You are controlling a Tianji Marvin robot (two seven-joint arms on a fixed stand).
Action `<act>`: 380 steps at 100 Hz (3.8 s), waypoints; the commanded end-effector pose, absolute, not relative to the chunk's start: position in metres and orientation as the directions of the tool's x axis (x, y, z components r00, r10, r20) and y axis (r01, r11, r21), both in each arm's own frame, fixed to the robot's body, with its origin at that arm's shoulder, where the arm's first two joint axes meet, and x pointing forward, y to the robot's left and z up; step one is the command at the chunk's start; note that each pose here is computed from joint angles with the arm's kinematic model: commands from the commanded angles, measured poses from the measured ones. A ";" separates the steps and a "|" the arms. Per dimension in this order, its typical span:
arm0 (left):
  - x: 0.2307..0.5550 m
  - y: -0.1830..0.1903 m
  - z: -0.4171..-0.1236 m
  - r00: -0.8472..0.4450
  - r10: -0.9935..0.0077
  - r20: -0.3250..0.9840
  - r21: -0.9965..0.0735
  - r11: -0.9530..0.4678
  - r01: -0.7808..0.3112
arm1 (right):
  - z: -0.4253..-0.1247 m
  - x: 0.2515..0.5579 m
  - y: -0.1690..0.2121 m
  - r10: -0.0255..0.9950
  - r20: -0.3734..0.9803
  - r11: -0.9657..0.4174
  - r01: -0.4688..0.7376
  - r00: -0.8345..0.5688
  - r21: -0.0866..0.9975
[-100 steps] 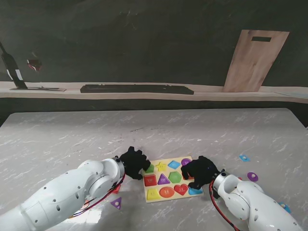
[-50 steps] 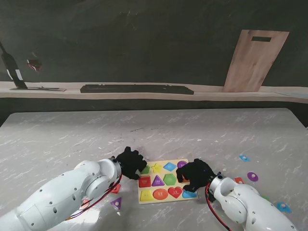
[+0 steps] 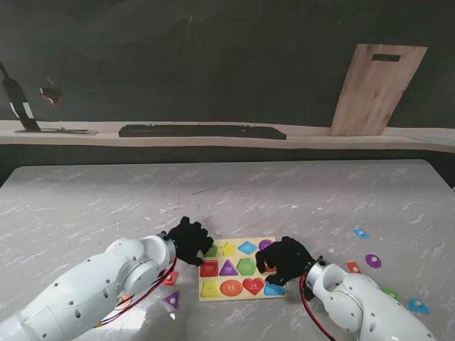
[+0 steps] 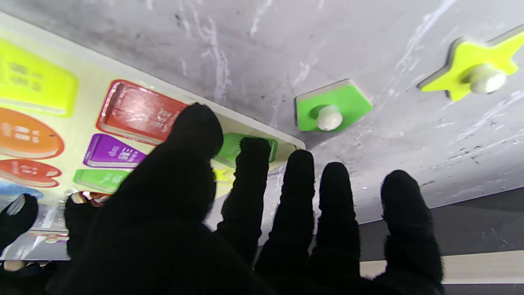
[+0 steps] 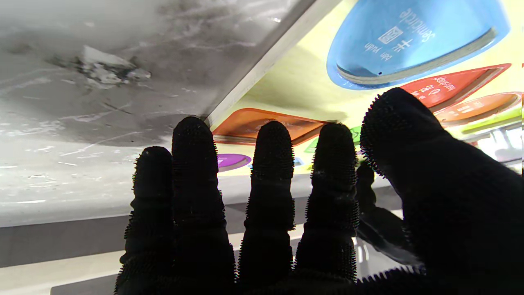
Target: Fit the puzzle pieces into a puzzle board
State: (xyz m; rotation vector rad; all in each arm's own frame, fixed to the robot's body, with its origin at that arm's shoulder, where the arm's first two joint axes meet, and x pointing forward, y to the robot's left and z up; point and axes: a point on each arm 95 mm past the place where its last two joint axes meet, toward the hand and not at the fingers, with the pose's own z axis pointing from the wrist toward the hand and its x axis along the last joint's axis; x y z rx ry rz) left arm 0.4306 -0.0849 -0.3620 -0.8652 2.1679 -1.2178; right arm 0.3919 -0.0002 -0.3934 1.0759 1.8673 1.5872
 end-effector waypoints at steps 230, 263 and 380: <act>0.360 -0.031 -0.305 -0.434 -0.841 0.323 -0.938 -0.347 -0.025 | -0.333 0.345 -0.051 0.866 0.175 -0.207 -0.017 -0.469 0.978; 0.353 -0.029 -0.296 -0.430 -0.814 0.390 -0.895 -0.445 0.030 | -0.319 0.315 -0.081 0.903 -0.006 -0.004 -0.023 -0.429 1.000; 0.347 -0.031 -0.290 -0.401 -0.802 0.443 -0.853 -0.514 0.086 | -0.347 0.261 -0.141 0.974 -0.227 0.224 0.321 -0.030 0.920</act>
